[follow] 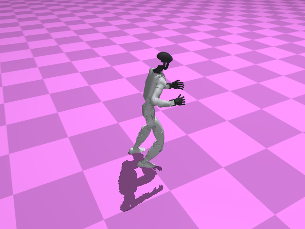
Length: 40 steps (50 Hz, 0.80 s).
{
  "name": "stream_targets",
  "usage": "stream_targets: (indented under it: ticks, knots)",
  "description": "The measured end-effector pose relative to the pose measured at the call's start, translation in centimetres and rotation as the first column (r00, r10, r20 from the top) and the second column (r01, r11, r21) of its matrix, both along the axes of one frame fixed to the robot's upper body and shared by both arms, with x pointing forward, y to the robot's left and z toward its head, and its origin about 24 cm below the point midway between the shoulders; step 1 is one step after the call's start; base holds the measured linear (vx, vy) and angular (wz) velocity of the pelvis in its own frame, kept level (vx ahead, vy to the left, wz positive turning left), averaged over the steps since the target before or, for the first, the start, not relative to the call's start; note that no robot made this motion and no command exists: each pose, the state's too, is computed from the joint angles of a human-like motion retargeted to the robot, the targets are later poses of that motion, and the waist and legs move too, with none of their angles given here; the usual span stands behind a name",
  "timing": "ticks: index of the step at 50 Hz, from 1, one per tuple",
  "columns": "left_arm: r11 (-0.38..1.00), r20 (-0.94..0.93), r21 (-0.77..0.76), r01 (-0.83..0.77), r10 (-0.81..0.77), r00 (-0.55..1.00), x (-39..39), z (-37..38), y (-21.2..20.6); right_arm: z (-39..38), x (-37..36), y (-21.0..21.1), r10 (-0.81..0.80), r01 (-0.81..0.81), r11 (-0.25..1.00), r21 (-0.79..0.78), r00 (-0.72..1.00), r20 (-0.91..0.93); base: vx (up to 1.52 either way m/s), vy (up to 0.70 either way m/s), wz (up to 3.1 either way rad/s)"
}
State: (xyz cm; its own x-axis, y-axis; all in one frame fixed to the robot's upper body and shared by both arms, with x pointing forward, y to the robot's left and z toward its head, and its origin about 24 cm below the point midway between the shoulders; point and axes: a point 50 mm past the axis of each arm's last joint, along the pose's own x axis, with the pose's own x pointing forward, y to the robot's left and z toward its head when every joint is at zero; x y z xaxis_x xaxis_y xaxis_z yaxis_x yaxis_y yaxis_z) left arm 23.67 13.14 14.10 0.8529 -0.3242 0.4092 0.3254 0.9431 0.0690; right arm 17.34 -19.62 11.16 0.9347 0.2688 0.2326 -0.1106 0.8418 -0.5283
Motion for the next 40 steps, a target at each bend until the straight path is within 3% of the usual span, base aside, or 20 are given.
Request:
stream_targets:
  ticks: [5,8,12,16,18,20,25,28,30,34,37,40]
  knots:
    - [0.96,-0.074,-0.22,0.174,-0.194,0.978,0.0,-0.3,-2.1,4.0,2.2,2.4,0.183,-0.187,0.982,0.008,0.97,0.162,0.3,-0.14,-2.93]
    - [0.947,-0.213,-0.283,0.153,-0.217,0.953,0.5,-2.7,-2.5,5.3,4.9,4.4,0.193,-0.218,0.973,0.072,0.948,0.253,0.26,-0.09,-3.0]
    - [0.97,-0.398,-0.137,-0.203,0.134,0.908,-1.1,-7.5,0.8,5.5,7.8,7.2,0.063,-0.135,0.972,0.195,0.94,0.336,0.32,0.05,-3.64]
    - [0.893,-0.5,-0.015,-0.45,0.383,0.777,-5.8,-9.4,5.6,10.1,7.4,8.8,0.061,-0.215,0.941,0.261,0.866,0.496,0.48,0.11,-3.44]
    - [0.875,-0.518,0.031,-0.484,0.428,0.741,-8.2,-9.2,7.4,13.1,5.6,8.6,0.078,-0.274,0.936,0.223,0.778,0.624,0.57,0.09,-2.04]
    - [0.88,-0.408,-0.025,-0.474,0.424,0.808,-7.5,-6.6,8.4,17.7,4.1,9.1,0.143,-0.314,0.947,0.067,0.6,0.787,0.49,0.11,-0.77]
    - [0.9,-0.324,-0.05,-0.434,0.396,0.859,-7.3,-4.4,9.2,19.8,2.0,7.6,0.045,-0.244,0.967,0.074,0.451,0.891,0.65,0.21,-0.35]
    - [0.9,-0.296,-0.122,-0.419,0.37,0.88,-5.9,-3.6,8.0,17.4,3.1,7.6,0.102,-0.336,0.932,0.138,0.607,0.788,0.65,0.3,-0.75]
    - [0.901,-0.267,-0.143,-0.41,0.363,0.893,-3.8,-3.4,6.4,13.8,5.1,7.5,0.133,-0.35,0.903,0.249,0.78,0.611,0.56,0.31,-0.51]
    - [0.942,-0.155,-0.064,-0.329,0.316,0.936,2.3,-2.4,1.3,2.7,7.4,5.9,-0.008,-0.042,0.93,0.364,0.991,0.136,0.56,0.28,0.24]
    - [0.974,0.106,-0.086,-0.211,0.22,0.97,4.8,3.6,-3.0,-2.1,4.5,3.3,-0.055,0.08,0.932,0.353,0.995,-0.081,0.61,0.23,0.57]
    - [0.988,0.458,-0.072,-0.139,0.157,0.875,4.0,10.9,-4.8,-1.3,1.0,0.2,0.01,0.037,0.938,0.344,0.991,-0.132,0.72,0.16,0.3]
